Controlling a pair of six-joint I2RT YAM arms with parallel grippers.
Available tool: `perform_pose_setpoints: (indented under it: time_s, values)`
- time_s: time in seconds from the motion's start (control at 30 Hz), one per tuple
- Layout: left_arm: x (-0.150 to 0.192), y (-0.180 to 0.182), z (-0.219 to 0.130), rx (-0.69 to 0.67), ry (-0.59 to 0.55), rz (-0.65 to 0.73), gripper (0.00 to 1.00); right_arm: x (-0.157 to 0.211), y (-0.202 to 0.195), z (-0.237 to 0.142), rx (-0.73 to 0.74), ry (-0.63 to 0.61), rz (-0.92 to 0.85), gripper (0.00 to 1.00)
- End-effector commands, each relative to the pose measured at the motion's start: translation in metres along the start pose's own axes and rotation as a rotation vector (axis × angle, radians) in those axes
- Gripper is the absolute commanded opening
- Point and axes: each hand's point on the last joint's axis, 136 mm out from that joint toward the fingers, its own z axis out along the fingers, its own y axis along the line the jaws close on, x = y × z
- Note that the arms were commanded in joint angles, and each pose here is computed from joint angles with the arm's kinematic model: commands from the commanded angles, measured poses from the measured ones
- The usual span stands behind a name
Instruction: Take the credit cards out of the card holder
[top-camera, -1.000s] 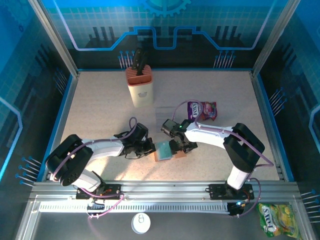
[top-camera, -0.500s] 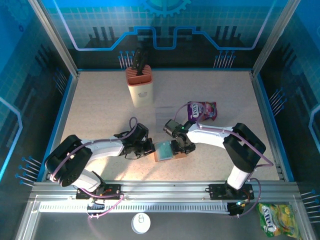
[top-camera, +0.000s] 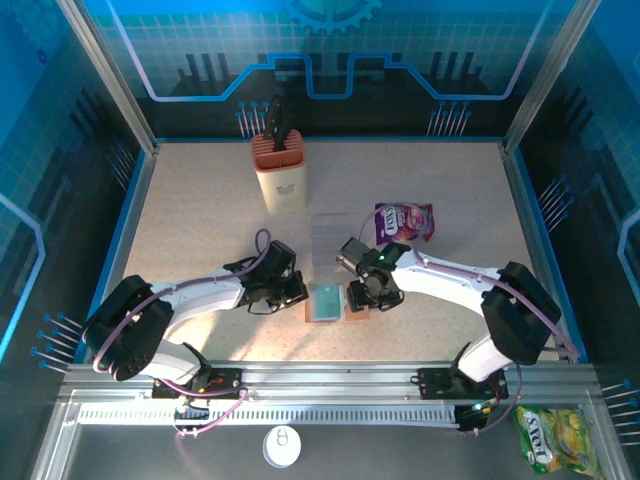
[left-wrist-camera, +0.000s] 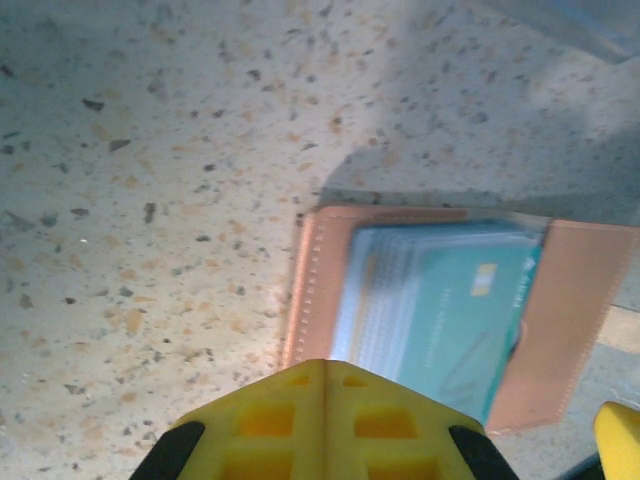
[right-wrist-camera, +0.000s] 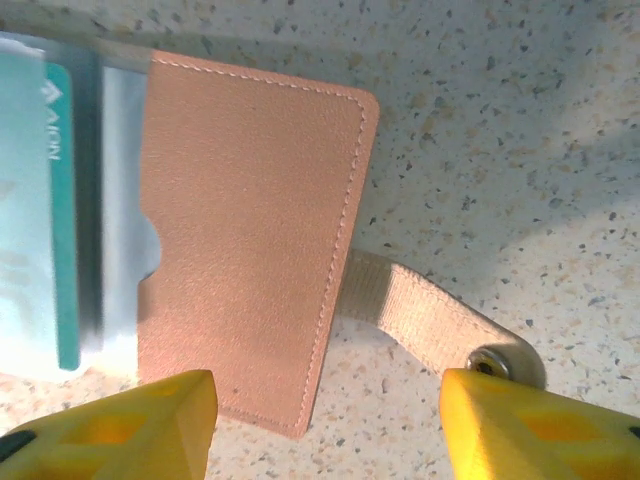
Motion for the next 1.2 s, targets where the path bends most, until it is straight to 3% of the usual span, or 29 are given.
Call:
perform_pose_setpoints:
  time_s: [0.0,0.5,0.9,1.17]
  values:
    - [0.000,-0.015,-0.012,0.025,0.008,0.040,0.00,-0.005,0.008,-0.017,-0.058,-0.033,0.000,0.61]
    - [0.007,-0.034,-0.016,0.069,-0.001,0.072,0.05,-0.018,0.062,-0.027,-0.399,-0.080,0.011,0.52]
    - [0.005,-0.052,0.006,0.097,0.056,0.076,0.03,-0.026,0.069,-0.022,-0.474,-0.043,0.019,0.45]
    - [0.017,-0.045,0.006,0.082,0.077,0.078,0.02,-0.039,0.077,-0.017,-0.559,-0.051,0.029,0.40]
